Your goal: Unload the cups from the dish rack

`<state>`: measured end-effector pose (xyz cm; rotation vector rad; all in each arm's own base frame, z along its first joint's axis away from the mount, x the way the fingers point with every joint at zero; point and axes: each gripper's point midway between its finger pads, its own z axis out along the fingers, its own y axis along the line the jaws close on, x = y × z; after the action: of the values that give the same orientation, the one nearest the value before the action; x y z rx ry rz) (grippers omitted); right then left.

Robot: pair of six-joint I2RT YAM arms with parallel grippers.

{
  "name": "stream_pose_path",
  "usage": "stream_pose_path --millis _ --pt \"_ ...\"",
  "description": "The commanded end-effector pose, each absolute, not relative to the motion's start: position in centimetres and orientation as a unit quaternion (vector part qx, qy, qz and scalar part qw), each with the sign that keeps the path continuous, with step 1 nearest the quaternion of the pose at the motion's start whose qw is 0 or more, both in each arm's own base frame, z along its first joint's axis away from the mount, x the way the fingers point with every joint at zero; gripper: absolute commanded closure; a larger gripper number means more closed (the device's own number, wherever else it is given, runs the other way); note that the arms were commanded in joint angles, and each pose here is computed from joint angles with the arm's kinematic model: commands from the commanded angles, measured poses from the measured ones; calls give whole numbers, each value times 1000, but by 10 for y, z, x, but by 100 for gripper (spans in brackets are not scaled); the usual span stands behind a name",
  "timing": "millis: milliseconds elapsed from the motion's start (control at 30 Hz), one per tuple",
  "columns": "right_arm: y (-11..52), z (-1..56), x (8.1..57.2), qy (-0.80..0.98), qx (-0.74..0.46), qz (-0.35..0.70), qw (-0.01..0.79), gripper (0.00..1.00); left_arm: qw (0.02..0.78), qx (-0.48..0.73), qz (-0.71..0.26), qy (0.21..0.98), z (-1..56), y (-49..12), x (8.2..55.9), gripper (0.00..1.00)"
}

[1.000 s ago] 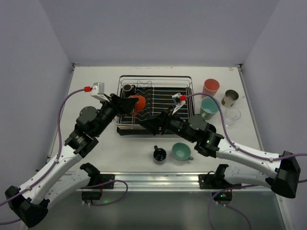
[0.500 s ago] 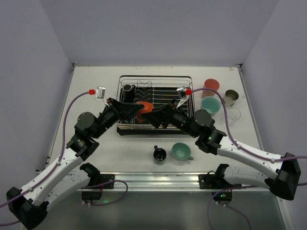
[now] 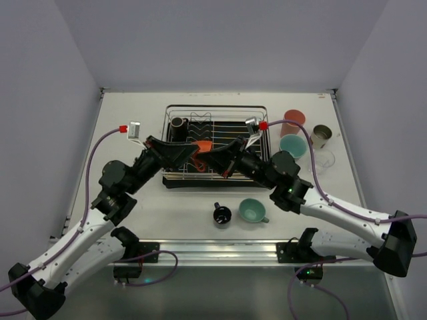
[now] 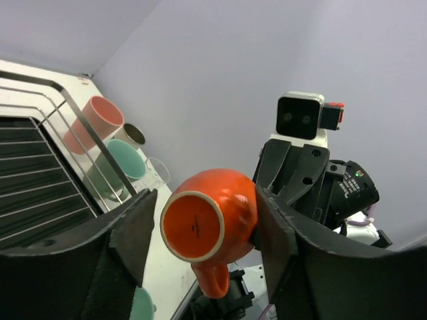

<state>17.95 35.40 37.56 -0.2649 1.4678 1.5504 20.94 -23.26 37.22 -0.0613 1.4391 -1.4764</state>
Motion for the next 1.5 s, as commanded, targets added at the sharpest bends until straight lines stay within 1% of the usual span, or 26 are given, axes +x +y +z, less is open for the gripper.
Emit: stream_pose_path --millis 0,33,67,100,133,167,200,233,267,300,333,400,467,500,700,767,833,900,1000,1233,1467 --pt "335 392 185 586 -92 620 514 100 539 4 -586 604 376 -229 207 32" --pt "331 386 188 599 -95 600 521 100 553 7 -553 623 369 -223 212 21" --pt "323 389 189 610 -93 584 528 100 573 11 -539 618 384 -217 212 17" --pt "318 358 191 664 -97 540 508 100 583 13 -517 627 384 -211 213 13" --pt "306 344 202 691 -82 494 521 100 594 21 -466 656 372 -200 216 6" --pt "294 335 207 714 -72 461 522 100 599 27 -438 670 368 -194 217 4" --pt "271 305 208 760 -65 405 504 100 608 32 -420 673 374 -186 215 2" --pt "251 292 215 780 -39 367 506 100 609 48 -377 696 360 -176 213 0" --pt "234 278 216 798 -24 339 498 100 612 58 -362 701 360 -171 211 0" --pt "202 266 217 815 2 301 496 100 618 79 -340 705 356 -165 206 0" --pt "183 257 219 823 21 278 496 100 612 78 -310 724 343 -155 206 0" --pt "129 237 224 838 84 205 498 100 612 97 -280 733 332 -146 202 0" --pt "100 223 227 845 113 166 495 100 606 105 -260 744 320 -139 199 0" --pt "75 218 233 844 152 134 497 100 607 114 -252 745 313 -137 198 0" --pt "5 186 246 846 245 39 471 100 613 113 -237 746 287 -131 198 0" --pt "-3 180 248 848 256 37 462 100 611 114 -238 746 275 -132 199 0" --pt "-1 172 253 852 266 62 446 100 616 112 -238 743 272 -131 199 0" --pt "-10 164 256 848 289 60 440 100 617 114 -242 740 273 -131 196 0" --pt "-8 139 260 855 310 67 410 100 622 116 -249 733 275 -132 194 0" --pt "-25 93 260 858 349 39 374 100 624 113 -251 731 274 -131 193 0" --pt "-40 94 262 854 357 22 377 100 621 113 -249 735 272 -131 194 0"
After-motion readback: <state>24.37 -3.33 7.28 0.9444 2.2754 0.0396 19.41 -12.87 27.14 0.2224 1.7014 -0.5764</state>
